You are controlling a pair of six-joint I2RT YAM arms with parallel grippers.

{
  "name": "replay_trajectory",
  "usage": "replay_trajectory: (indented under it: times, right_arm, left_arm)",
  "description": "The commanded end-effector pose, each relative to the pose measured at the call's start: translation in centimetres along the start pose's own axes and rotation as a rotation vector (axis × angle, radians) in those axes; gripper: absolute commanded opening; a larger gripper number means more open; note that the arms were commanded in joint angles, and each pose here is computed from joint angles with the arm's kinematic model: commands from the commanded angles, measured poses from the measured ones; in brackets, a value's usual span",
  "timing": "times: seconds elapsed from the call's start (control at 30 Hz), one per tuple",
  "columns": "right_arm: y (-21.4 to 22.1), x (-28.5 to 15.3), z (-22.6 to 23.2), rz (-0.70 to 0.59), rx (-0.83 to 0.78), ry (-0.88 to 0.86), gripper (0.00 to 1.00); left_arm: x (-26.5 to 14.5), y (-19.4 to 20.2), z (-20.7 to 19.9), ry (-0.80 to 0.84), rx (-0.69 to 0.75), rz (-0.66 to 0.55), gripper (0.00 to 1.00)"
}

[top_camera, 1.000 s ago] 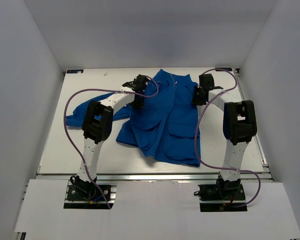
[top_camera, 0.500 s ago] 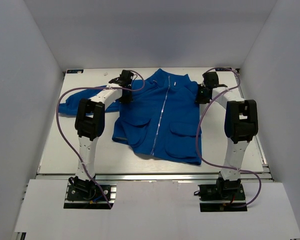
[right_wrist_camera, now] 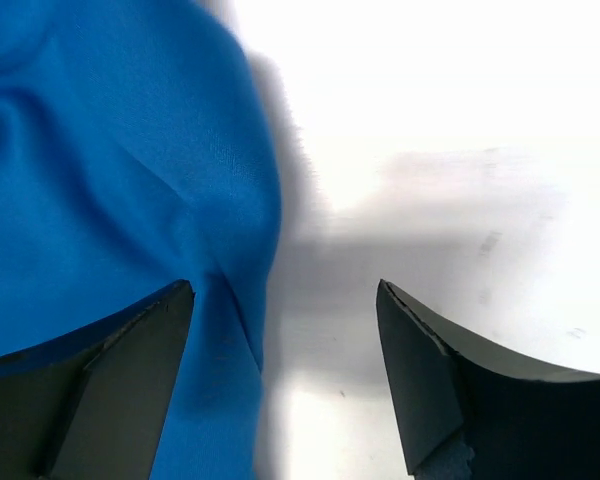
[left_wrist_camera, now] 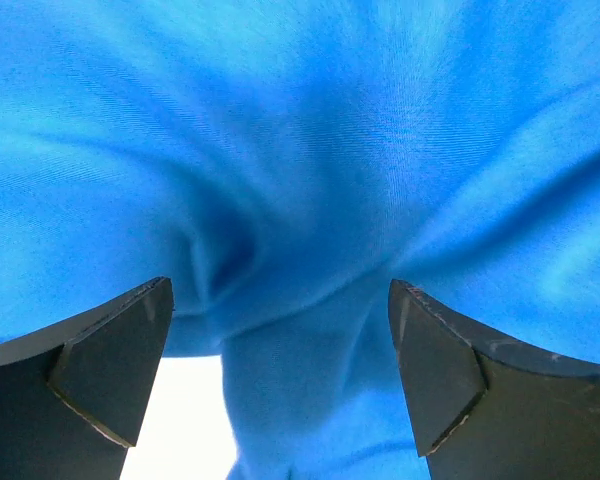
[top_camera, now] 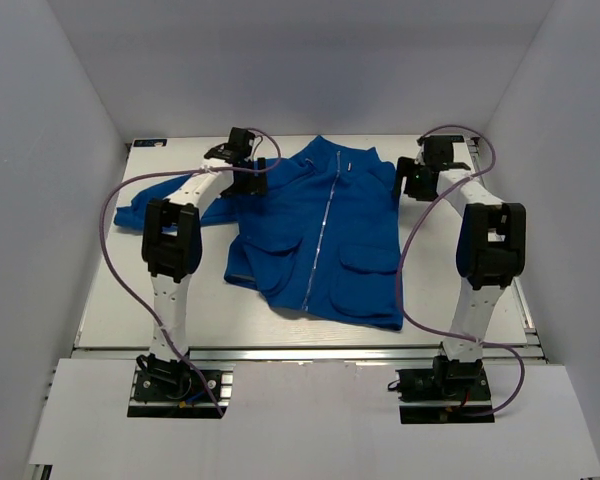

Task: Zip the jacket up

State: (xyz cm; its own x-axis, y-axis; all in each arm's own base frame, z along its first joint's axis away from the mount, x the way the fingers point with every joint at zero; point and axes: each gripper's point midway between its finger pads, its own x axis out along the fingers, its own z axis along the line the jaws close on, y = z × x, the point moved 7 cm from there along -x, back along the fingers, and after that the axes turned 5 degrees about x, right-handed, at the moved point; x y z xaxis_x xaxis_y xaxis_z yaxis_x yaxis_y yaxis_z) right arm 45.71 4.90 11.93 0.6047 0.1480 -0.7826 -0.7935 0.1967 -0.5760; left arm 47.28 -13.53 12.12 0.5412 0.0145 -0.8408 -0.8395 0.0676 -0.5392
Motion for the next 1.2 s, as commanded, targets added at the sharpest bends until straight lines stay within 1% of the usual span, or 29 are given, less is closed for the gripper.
replay_trajectory:
  times: [0.0, 0.03, 0.07, 0.1, 0.13, 0.17, 0.23, 0.27, 0.3, 0.33, 0.37, 0.4, 0.43, 0.47, 0.5, 0.57, 0.63, 0.7, 0.77, 0.83, 0.87, 1.03, 1.17]
  right_arm:
    - [-3.8, -4.8, 0.9, -0.148, -0.031, -0.003, 0.8]
    - [-3.6, -5.2, 0.8, -0.141, -0.031, 0.005, 0.8]
    - [-3.1, -5.4, 0.6, -0.128, -0.029, 0.01, 0.8]
    - [-3.1, -6.1, 0.4, -0.139, -0.027, 0.038, 0.81]
    - [-2.6, -6.4, 0.1, -0.127, -0.023, 0.052, 0.81]
    - [-1.1, -6.3, -0.5, -0.095, -0.008, 0.076, 0.82]
    - [0.2, -7.7, -0.7, -0.103, 0.024, 0.096, 0.84]
    - [0.9, -8.0, -0.8, -0.111, 0.037, 0.094, 0.85]
    - [2.9, -8.8, -1.2, -0.098, 0.052, 0.099, 0.87]
    - [3.9, -9.2, -1.3, -0.097, 0.079, 0.098, 0.88]
    - [4.0, -10.6, -1.1, -0.143, 0.094, 0.083, 0.89]
    - [6.1, -10.6, -1.7, -0.11, 0.119, 0.112, 0.89]
    - [6.8, -11.0, -1.8, -0.104, 0.141, 0.119, 0.9]
    - [7.4, -11.5, -1.8, -0.095, 0.166, 0.125, 0.89]
    - [8.1, -12.4, -1.9, -0.102, 0.172, 0.122, 0.89]
    - [8.4, -14.0, -1.6, -0.133, 0.191, 0.106, 0.89]
    - [9.3, -14.7, -1.4, -0.132, 0.202, 0.078, 0.89]
    - [9.2, -16.2, -1.0, -0.187, 0.218, 0.041, 0.89]
    - [10.1, -16.7, -1.1, -0.214, 0.24, 0.034, 0.89]
    - [11.3, -16.4, -1.5, -0.197, 0.254, 0.042, 0.89]
    - [11.7, -16.4, -1.3, -0.184, 0.251, 0.025, 0.89]
    - [14.8, -15.4, -2.0, -0.085, 0.239, 0.042, 0.89]
    - [15.4, -15.5, -2.2, -0.088, 0.241, 0.037, 0.89]
  left_arm:
    - [-8.1, -4.7, 1.0, 0.035, -0.048, -0.19, 0.98]
    - [-8.6, -4.4, 0.9, 0.05, -0.053, -0.189, 0.98]
    - [-10.3, -4.8, 1.1, 0.057, -0.073, -0.22, 0.98]
    - [-11.0, -4.7, 1.2, 0.061, -0.083, -0.23, 0.98]
    - [-11.3, -4.0, 1.3, 0.064, -0.089, -0.219, 0.98]
    - [-13.2, -4.0, 1.4, 0.081, -0.112, -0.252, 0.98]
    - [-14.4, -3.3, 1.5, 0.106, -0.13, -0.263, 0.98]
    - [-14.3, -1.7, 1.2, 0.135, -0.149, -0.223, 0.98]
    - [-16.3, -1.5, 1.3, 0.17, -0.162, -0.266, 0.98]
    - [-16.8, -0.8, 1.2, 0.194, -0.194, -0.26, 0.98]
    - [-16.2, 1.5, 1.0, 0.217, -0.201, -0.205, 0.98]
    - [-18.0, 1.9, 1.3, 0.239, -0.214, -0.253, 0.98]
    - [-18.3, 2.9, 1.4, 0.244, -0.244, -0.245, 0.98]
    - [-17.4, 5.2, 1.6, 0.231, -0.252, -0.194, 0.98]
    - [-18.4, 6.1, 1.9, 0.231, -0.261, -0.202, 0.98]
    - [-18.8, 7.7, 2.4, 0.206, -0.288, -0.174, 0.98]
    - [-19.4, 9.3, 2.9, 0.193, -0.301, -0.169, 0.98]
    - [-19.6, 10.3, 2.9, 0.212, -0.306, -0.172, 0.98]
    - [-20.6, 10.2, 2.6, 0.261, -0.312, -0.214, 0.98]
    - [-21.3, 10.5, 1.5, 0.366, -0.282, -0.207, 0.98]
    - [-21.4, 10.5, 1.2, 0.381, -0.274, -0.205, 0.98]
    - [-21.2, 11.4, 0.5, 0.378, -0.254, -0.164, 0.98]
    - [-21.5, 11.7, 0.9, 0.359, -0.26, -0.178, 0.98]
